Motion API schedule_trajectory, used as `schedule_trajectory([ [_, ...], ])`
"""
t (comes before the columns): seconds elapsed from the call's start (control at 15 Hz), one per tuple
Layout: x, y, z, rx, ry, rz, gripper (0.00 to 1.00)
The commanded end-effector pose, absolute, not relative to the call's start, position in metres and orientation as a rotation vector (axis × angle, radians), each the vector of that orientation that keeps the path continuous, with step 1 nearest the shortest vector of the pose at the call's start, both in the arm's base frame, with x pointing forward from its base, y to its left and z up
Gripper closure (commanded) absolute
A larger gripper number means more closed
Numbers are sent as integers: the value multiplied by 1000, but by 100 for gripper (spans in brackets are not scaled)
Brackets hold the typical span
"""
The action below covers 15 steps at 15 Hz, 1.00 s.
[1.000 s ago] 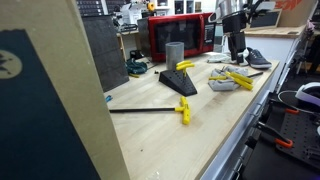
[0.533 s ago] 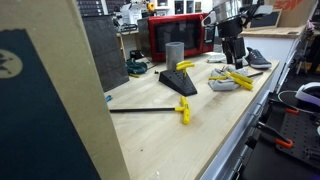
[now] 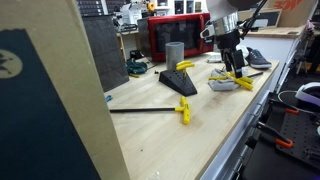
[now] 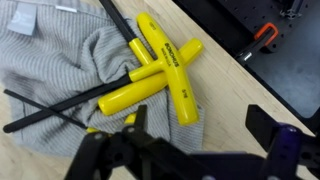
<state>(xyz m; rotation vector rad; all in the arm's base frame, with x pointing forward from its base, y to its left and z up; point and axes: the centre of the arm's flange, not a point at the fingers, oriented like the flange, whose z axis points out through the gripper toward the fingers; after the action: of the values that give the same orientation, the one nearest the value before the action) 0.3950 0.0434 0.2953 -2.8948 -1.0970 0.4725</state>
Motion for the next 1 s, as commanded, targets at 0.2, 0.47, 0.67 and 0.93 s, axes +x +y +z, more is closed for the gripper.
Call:
schedule_trajectory([
  [0.2,401,54,271,-2885,-1144,490,34],
  [0.47,395,54,276,-2881,-1120,504,65],
  [0.67,390,51,284,-2893,-1103,492,88],
  [0.93,384,49,294,-2918,-1091,469,95],
])
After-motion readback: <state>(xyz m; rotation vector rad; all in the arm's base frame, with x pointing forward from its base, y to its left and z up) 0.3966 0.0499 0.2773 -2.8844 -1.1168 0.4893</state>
